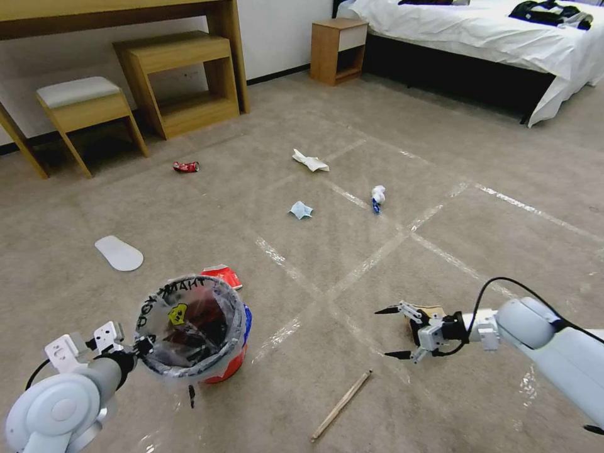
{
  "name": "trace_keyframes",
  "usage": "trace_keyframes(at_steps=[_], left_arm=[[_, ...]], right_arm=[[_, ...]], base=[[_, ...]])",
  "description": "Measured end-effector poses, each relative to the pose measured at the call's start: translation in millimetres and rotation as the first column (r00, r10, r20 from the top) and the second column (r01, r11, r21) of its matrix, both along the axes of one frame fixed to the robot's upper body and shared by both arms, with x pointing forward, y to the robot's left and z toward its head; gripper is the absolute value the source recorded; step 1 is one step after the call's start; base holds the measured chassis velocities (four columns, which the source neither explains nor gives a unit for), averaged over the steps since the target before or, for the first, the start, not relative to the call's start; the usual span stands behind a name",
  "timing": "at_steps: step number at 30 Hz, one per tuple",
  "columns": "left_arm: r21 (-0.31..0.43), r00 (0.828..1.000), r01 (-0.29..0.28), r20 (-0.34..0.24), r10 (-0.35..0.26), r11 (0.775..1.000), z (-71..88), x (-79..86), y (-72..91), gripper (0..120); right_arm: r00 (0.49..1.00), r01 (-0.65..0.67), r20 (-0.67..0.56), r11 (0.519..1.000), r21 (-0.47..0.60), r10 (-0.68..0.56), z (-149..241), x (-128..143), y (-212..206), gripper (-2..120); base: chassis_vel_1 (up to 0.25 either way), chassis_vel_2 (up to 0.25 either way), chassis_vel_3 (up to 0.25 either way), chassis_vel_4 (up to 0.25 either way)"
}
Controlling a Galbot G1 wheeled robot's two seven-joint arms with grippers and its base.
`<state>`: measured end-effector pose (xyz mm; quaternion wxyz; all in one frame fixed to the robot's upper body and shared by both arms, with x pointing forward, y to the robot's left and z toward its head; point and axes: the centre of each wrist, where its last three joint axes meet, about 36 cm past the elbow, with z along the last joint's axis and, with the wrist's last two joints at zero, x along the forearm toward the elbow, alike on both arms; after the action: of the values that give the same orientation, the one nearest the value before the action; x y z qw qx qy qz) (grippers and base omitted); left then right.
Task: Pick up the trash bin and place the garbage on the floor into it.
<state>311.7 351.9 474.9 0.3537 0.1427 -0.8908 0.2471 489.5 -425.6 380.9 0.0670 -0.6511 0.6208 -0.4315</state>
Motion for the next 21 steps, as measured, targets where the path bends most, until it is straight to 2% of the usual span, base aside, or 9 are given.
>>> trace_keyframes(at_steps=[6, 13, 15, 20, 21], left_arm=[[0.003, 1.000, -0.010, -0.012, 0.010, 1.000, -4.7, 0.9, 2.8, 0], [0.021, 1.000, -0.015, -0.023, 0.016, 1.000, -7.3, -1.2, 1.8, 0], [0.023, 0.999, -0.020, -0.025, 0.020, 1.000, -9.1, -4.3, -0.2, 0], [0.021, 1.000, -0.024, -0.020, 0.024, 0.999, -8.5, -5.7, -2.4, 0], [0.020, 0.999, -0.027, -0.019, 0.027, 0.999, -8.6, -6.5, -2.9, 0]], right_arm=[[0.998, -0.012, -0.068, 1.000, -0.001, 0.011, -10, -5, -10, 100], [0.989, -0.082, -0.126, 0.994, -0.073, 0.073, -2, 2, -18, 100], [0.979, -0.175, -0.127, 0.976, -0.129, 0.159, 18, 24, -4, 100], [0.961, -0.264, -0.135, 0.949, -0.171, 0.243, 26, 34, 17, 100], [0.948, -0.308, -0.141, 0.932, -0.190, 0.284, 27, 37, 30, 100]], base=[[0.000, 0.000, 0.000, 0.000], [0.000, 0.000, 0.000, 0.000], [0.000, 0.000, 0.000, 0.000], [0.000, 0.000, 0.000, 0.000], [0.000, 0.000, 0.000, 0.000]])
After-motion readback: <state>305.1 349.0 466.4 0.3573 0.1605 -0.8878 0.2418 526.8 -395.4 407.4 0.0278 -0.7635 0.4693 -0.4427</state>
